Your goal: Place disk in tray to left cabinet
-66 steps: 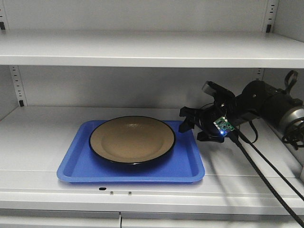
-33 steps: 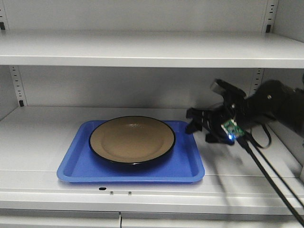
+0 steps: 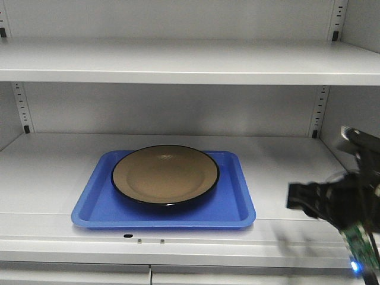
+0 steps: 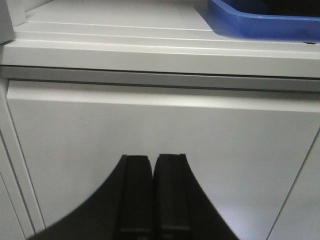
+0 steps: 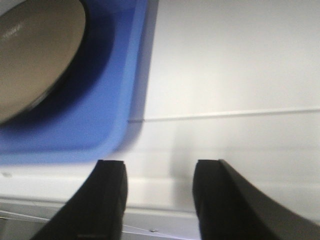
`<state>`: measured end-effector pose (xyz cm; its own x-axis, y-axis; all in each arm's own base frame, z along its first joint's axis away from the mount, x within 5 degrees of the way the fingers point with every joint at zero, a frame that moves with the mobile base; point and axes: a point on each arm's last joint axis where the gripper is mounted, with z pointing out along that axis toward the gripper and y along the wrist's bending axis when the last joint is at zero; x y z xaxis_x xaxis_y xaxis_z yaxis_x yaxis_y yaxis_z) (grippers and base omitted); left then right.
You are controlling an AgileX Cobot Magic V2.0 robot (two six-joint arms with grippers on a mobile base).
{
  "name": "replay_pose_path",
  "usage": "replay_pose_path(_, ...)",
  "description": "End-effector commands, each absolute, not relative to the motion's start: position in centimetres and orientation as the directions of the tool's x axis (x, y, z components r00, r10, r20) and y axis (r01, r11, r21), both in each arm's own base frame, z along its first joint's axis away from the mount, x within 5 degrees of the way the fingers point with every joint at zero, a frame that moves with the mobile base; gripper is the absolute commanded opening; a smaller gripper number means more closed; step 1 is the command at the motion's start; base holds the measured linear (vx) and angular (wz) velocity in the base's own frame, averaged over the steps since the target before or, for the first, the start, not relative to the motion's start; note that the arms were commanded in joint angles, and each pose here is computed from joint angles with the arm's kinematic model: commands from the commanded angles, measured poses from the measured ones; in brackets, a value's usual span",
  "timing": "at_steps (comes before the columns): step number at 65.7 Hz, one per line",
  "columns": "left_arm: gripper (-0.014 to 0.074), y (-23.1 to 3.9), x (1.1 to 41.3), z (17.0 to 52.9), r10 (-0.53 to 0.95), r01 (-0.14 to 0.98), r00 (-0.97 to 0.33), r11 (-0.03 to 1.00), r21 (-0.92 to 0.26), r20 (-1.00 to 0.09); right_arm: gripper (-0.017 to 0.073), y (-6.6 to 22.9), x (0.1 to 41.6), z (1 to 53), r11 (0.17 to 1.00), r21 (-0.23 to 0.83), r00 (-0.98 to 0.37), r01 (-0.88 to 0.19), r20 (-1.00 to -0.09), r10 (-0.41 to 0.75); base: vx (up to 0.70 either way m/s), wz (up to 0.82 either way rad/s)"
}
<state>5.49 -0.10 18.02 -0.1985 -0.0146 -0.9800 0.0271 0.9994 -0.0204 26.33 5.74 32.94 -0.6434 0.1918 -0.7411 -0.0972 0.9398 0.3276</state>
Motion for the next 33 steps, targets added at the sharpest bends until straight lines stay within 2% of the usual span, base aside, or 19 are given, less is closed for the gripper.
replay_pose_path(1, -0.0006, -0.2, 5.6, 18.2, -0.009, 0.039, -0.134, 0.999, -0.015, -0.991, 0.0301, 4.8, 24.2, 34.5, 0.958, 0.256, -0.502, -0.13, -0.85, 0.159, 0.0, 0.0)
replay_pose_path(14, -0.0006, -0.2, 5.6, 18.2, -0.009, 0.039, -0.134, 0.999, -0.015, -0.991, 0.0101, 3.3, 18.4, 32.3, 0.966, 0.228, -0.318, -0.122, -0.931, 0.179, 0.0, 0.0)
replay_pose_path(22, -0.0006, -0.2, 5.6, 18.2, -0.009, 0.039, -0.134, 0.999, -0.015, -0.991, -0.0013, 2.5, 15.4, 30.2, 0.984, 0.116, -0.213, -0.139, -0.973, 0.085, 0.0, 0.0)
replay_pose_path(27, -0.0006, -0.2, 5.6, 18.2, -0.009, 0.039, -0.134, 0.999, -0.015, -0.991, -0.0011, 2.2, 13.5, 28.9, 0.988, 0.035, -0.161, -0.153, -0.987, 0.01, 0.0, 0.0)
replay_pose_path(33, -0.0006, -0.2, 5.6, 18.2, -0.009, 0.039, -0.134, 0.999, -0.015, -0.991, -0.0009, 1.9, 11.6, 27.1, 0.988, 0.008, -0.146, -0.157, -0.989, -0.015, 0.0, 0.0)
